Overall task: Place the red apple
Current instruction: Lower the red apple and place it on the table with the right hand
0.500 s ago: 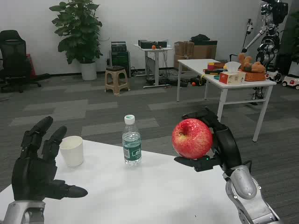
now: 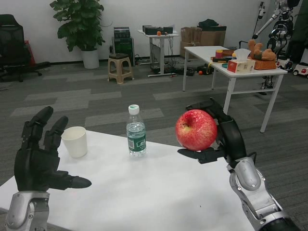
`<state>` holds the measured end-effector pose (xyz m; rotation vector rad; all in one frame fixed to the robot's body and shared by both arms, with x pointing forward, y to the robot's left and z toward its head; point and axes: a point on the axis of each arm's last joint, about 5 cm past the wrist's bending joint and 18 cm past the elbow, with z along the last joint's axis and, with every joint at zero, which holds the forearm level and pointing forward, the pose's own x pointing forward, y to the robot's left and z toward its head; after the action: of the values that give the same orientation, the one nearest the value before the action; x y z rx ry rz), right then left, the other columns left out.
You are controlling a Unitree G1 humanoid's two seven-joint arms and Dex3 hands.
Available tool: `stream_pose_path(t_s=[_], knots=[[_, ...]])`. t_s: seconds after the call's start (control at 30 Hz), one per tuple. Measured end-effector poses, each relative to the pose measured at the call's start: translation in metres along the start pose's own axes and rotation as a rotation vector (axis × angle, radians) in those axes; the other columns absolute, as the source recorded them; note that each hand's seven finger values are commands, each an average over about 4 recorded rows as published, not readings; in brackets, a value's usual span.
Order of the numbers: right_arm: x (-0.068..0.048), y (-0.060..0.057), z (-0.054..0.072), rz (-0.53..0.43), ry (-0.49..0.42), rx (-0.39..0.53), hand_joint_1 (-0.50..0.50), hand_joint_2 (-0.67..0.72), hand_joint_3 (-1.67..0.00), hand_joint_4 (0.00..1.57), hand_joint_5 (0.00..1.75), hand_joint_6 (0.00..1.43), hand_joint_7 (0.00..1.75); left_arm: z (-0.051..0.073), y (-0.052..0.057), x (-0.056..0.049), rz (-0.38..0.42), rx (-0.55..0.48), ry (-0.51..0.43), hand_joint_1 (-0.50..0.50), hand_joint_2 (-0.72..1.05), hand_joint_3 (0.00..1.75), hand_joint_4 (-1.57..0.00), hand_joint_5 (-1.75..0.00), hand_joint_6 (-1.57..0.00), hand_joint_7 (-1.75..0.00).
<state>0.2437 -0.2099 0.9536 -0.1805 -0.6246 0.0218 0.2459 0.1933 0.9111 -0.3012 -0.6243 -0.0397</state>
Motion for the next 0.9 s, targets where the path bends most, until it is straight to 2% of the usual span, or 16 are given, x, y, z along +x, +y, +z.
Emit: stream_pose_path(t_s=[0.23,0.37,0.5,0.7,0.9], knots=[[0.0,0.001,0.0,-0.002,0.0,0.005,-0.17,-0.35,-0.79,1.14,1.48,0.82,1.47,0.0,0.0,0.0,0.0,0.001,0.0,-0.43,-0.1,0.02,0.0,-0.62,0.0,-0.7],[0.0,0.001,0.0,-0.001,0.001,0.006,-0.17,-0.35,-0.79,1.14,1.55,0.82,1.47,0.0,0.0,0.0,0.001,0.001,-0.001,-0.43,-0.1,0.0,0.0,-0.62,0.0,-0.7],[-0.001,0.002,-0.003,0.0,0.013,0.005,-0.17,-0.35,-0.79,1.14,1.5,0.83,1.47,0.0,0.0,0.0,0.003,-0.001,-0.002,-0.43,-0.1,0.0,0.0,-0.62,0.0,-0.7],[-0.007,0.005,-0.013,0.003,0.07,0.01,-0.15,-0.35,-0.79,1.15,1.55,0.83,1.47,0.0,0.0,0.0,0.004,-0.002,-0.004,-0.43,-0.1,0.0,0.0,-0.62,0.0,-0.7],[-0.025,0.008,-0.032,-0.012,0.198,0.015,-0.17,-0.35,-0.79,1.17,1.55,0.84,1.47,0.0,0.001,0.0,0.005,-0.002,-0.005,-0.43,-0.1,0.0,0.0,-0.62,0.0,-0.7]])
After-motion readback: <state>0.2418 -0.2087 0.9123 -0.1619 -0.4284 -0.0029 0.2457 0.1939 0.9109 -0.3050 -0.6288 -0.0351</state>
